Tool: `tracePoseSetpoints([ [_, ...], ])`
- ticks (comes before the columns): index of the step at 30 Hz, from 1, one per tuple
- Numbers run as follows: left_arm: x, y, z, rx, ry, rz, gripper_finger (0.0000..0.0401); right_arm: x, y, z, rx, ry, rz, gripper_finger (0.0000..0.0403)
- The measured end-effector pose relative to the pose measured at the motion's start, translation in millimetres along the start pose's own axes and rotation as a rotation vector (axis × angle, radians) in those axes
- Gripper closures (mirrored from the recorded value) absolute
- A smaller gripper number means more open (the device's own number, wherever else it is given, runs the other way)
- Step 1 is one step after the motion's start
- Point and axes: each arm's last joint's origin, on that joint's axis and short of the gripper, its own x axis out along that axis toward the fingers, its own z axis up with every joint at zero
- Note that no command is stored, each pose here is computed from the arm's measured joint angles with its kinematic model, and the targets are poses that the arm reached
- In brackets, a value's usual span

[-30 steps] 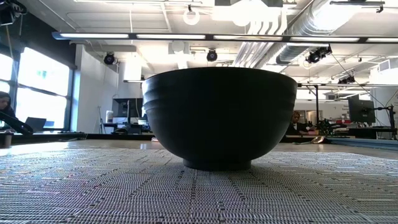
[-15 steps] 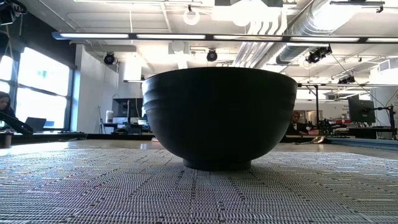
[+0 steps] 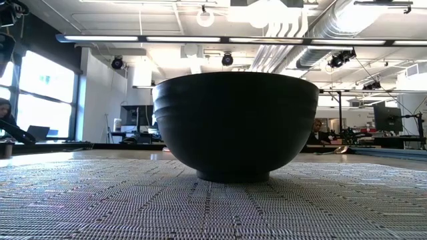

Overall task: Pick & Place Utensil
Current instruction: Put the black cup on the table mat

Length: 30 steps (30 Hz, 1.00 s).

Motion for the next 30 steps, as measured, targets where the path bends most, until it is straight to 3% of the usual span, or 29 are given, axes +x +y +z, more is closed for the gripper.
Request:
tracePoseSetpoints([
  [5, 0, -2, 6, -0.027, -0.018, -0.007, 0.0094, 0, 0, 1, 0.01, -0.011, 0.001, 0.0148],
  [10, -1, -8, 30, -0.029, -0.03, -0.002, 0.0094, 0, 0, 8, 0.071, -0.071, 0.005, 0.0148],
  [14, -4, -8, 48, -0.015, -0.032, 0.128, 0.0087, -1, 0, 13, 0.148, -0.121, 0.012, 0.0148],
  [21, -13, -4, 77, 0.001, -0.112, 0.346, 0.0085, 9, 7, 3, 0.103, -0.04, 0.136, 0.0148],
  [24, -17, 8, 85, -0.032, -0.148, 0.416, 0.0085, 9, 10, -2, 0.152, 0.027, 0.21, 0.0148],
  [30, -17, 48, 94, -0.106, -0.162, 0.544, 0.0085, 14, 14, -26, 0.203, 0.057, 0.177, 0.0148],
])
